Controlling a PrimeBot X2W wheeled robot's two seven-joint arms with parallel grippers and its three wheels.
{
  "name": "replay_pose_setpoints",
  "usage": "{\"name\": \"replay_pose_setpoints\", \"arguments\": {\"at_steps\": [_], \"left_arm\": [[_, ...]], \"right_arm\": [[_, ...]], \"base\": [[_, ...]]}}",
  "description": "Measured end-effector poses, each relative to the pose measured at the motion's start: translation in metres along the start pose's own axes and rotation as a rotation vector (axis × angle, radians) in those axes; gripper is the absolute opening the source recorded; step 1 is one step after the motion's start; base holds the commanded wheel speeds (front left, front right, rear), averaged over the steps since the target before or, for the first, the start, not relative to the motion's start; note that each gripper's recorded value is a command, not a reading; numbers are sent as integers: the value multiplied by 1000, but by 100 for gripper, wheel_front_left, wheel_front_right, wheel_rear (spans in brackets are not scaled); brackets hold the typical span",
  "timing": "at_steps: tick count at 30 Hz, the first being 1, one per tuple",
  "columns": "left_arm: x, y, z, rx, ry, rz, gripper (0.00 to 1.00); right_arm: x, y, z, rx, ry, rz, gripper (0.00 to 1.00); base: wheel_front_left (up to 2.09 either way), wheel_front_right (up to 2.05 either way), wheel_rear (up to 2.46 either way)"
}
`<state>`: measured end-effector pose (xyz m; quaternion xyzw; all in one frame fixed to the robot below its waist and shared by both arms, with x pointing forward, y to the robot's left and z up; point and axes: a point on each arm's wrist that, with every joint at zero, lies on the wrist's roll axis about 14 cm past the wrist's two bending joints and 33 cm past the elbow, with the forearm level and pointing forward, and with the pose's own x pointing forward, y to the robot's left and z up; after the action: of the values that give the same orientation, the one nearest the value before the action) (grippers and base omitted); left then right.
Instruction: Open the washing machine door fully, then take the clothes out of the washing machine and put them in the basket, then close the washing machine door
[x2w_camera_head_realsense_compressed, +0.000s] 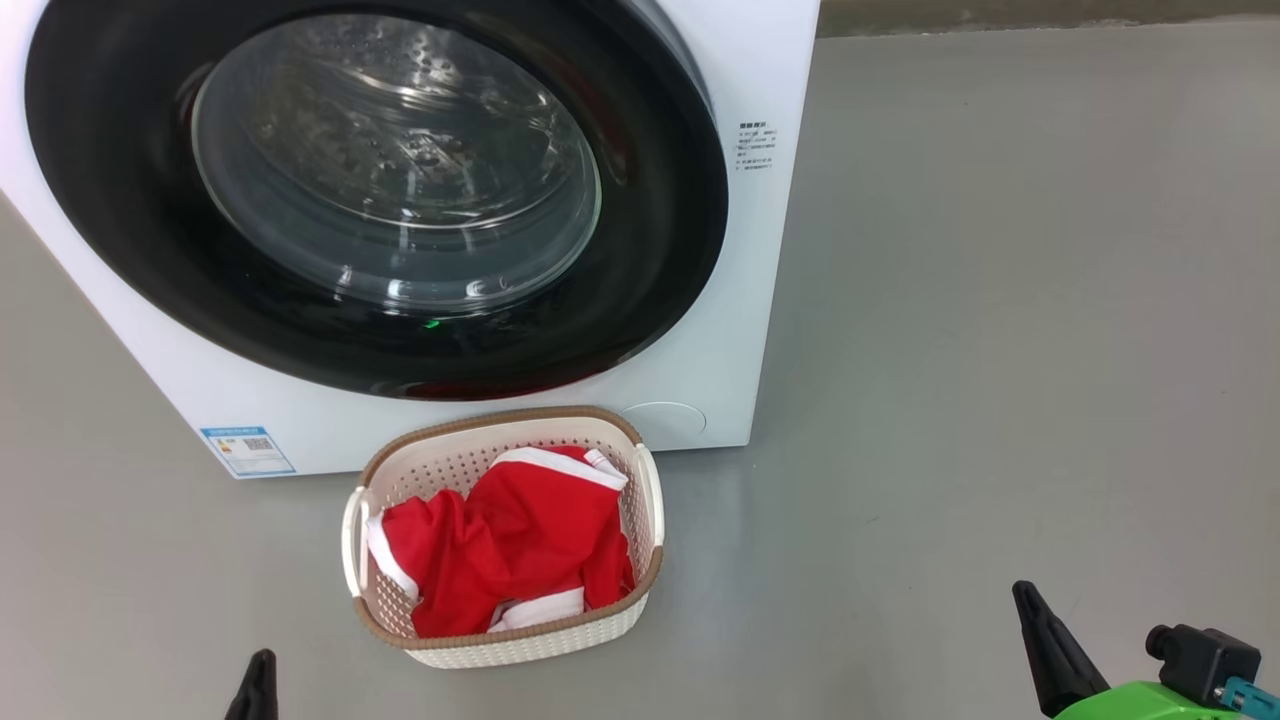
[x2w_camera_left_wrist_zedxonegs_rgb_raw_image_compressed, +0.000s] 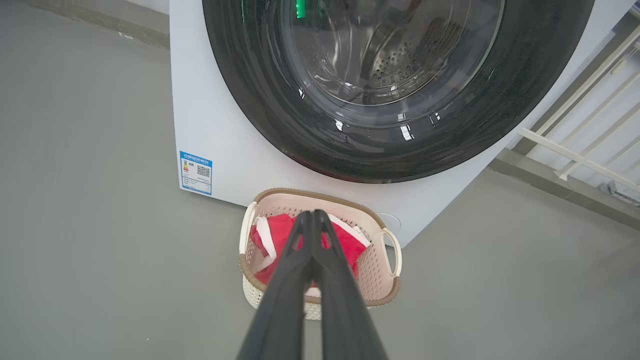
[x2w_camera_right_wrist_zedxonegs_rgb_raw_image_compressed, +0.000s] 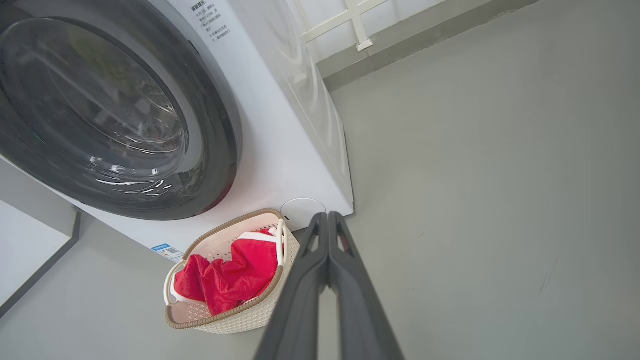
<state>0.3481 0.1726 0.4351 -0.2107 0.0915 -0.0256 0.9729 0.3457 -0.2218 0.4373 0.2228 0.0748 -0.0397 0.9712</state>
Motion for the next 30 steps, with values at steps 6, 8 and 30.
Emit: {"name": "replay_pose_setpoints", "arguments": {"at_steps": [6, 8, 30], "left_arm": [[0, 3, 1, -63, 1, 16, 0], [0, 3, 1, -85, -2, 21, 0], [3, 6, 8, -319, -13, 55, 0]], "right_arm": [[1, -1, 2, 60, -2, -12, 0], [2, -1, 2, 84, -4, -16, 0], [5, 2, 6, 309, -4, -35, 0]], "base": [[0, 0, 0], [0, 0, 0], [0, 0, 0]]}}
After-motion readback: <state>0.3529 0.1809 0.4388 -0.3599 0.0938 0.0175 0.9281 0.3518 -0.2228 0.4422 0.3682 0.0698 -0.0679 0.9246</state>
